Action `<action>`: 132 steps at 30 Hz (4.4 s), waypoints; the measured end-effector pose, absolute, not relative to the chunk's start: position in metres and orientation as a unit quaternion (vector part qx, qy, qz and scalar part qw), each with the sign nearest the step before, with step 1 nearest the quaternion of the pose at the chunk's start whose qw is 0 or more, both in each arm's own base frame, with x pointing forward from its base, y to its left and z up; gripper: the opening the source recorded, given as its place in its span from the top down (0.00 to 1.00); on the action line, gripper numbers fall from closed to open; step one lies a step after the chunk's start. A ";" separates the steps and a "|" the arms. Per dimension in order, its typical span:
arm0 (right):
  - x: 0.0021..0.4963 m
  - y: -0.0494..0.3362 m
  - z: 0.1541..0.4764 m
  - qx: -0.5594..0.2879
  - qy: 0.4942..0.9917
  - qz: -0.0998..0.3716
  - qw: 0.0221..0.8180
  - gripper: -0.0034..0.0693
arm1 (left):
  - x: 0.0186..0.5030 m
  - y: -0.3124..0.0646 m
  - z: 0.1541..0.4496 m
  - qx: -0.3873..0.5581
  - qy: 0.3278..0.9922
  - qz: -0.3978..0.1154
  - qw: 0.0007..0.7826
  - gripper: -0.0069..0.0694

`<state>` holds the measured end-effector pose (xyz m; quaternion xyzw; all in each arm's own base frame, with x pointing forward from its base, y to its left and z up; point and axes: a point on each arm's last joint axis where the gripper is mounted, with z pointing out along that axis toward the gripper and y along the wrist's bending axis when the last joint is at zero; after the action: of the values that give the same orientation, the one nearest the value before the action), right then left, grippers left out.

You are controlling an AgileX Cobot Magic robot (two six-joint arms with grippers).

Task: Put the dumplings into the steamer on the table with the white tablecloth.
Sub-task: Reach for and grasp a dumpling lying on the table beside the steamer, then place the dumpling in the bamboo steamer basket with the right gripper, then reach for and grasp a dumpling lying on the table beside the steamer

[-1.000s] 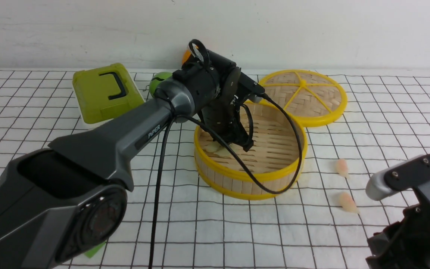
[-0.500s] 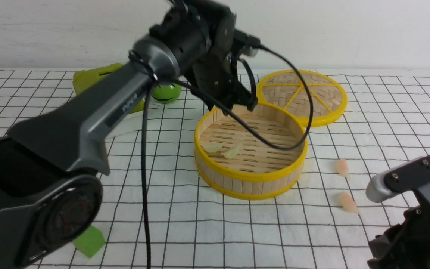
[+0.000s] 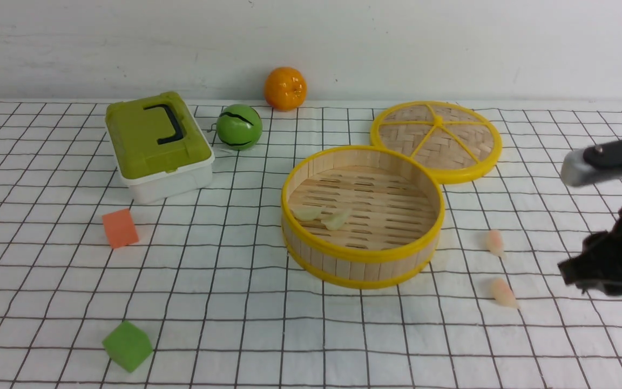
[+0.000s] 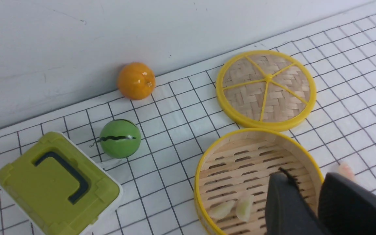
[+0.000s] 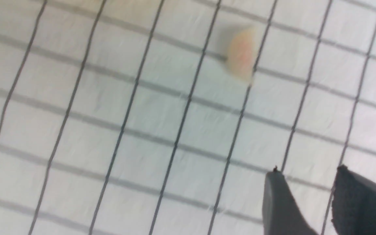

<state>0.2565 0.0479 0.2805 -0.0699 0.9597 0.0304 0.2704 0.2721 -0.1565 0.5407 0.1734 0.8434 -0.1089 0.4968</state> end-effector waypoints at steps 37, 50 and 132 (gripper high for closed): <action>0.358 0.076 0.176 -0.137 0.965 0.059 0.217 0.46 | 0.067 -0.015 0.257 0.156 0.923 -0.003 0.352 0.93; 0.359 0.074 0.160 -0.115 0.974 0.061 0.187 0.71 | 0.052 -0.004 0.260 0.145 0.894 -0.020 0.423 0.93; 0.414 0.098 0.261 -0.120 0.922 0.237 0.283 0.73 | 0.050 -0.005 0.249 0.149 0.833 -0.057 0.529 0.92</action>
<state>0.4145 0.0975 0.2606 -0.1203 0.9216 0.2374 0.2826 0.0496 -0.0049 0.2492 0.1493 0.8332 -0.0571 0.5294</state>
